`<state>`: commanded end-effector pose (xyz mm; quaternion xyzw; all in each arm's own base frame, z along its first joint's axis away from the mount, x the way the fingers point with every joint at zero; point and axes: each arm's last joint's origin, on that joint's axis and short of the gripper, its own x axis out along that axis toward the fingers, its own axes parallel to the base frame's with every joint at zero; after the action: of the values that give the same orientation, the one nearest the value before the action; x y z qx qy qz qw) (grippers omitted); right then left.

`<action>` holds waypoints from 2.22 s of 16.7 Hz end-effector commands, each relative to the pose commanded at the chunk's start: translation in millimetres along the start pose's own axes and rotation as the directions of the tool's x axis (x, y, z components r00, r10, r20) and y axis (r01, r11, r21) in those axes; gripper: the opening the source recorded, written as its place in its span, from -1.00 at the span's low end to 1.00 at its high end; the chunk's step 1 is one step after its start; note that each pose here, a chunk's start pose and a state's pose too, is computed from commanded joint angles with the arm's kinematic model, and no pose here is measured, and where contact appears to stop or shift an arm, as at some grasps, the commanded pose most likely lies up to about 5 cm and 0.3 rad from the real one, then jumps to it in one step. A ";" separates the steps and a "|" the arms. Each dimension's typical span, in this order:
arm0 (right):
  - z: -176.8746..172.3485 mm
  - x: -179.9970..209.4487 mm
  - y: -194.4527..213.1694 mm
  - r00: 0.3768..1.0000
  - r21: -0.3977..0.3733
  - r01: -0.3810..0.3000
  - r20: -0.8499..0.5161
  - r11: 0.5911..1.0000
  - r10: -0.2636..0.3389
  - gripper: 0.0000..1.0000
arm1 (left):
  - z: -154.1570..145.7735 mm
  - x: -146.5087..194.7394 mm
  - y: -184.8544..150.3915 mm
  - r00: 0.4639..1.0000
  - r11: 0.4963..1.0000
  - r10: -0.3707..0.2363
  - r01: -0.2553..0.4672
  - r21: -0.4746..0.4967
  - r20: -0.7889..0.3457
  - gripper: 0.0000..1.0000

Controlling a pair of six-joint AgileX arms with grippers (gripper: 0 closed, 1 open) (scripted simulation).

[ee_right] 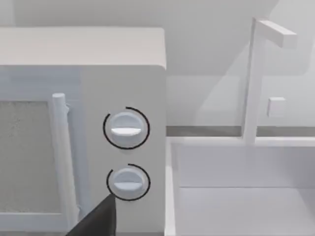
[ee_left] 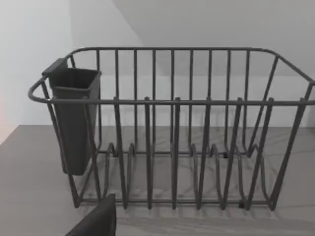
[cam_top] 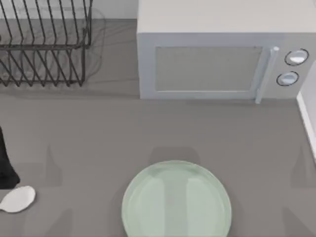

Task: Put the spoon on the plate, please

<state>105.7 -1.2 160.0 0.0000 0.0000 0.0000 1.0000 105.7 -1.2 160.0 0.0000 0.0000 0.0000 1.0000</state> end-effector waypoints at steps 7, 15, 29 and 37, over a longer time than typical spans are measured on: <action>0.0 0.0 0.0 1.000 0.000 0.000 0.000 1.000 0.000 1.00 | 15.2 3.8 5.5 0.982 0.987 0.050 -0.021 0.160 -0.180 1.00; 0.0 0.0 0.0 1.000 0.000 0.000 0.000 1.000 0.000 1.00 | 29.7 42.7 29.6 0.558 0.765 0.109 0.481 0.428 -0.822 1.00; 0.0 0.0 0.0 1.000 0.000 0.000 0.000 1.000 0.000 1.00 | 32.1 93.0 68.3 -0.002 0.440 0.005 0.898 0.000 -1.000 1.00; 0.0 0.0 0.0 1.000 0.000 0.000 0.000 1.000 0.000 1.00 | -16.4 98.9 70.1 0.002 0.441 0.006 0.898 0.004 -1.000 1.00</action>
<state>105.7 -1.2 160.0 0.0000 0.0000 0.0000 1.0000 204.6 69.0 143.6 0.3761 0.6007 -0.3718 0.5995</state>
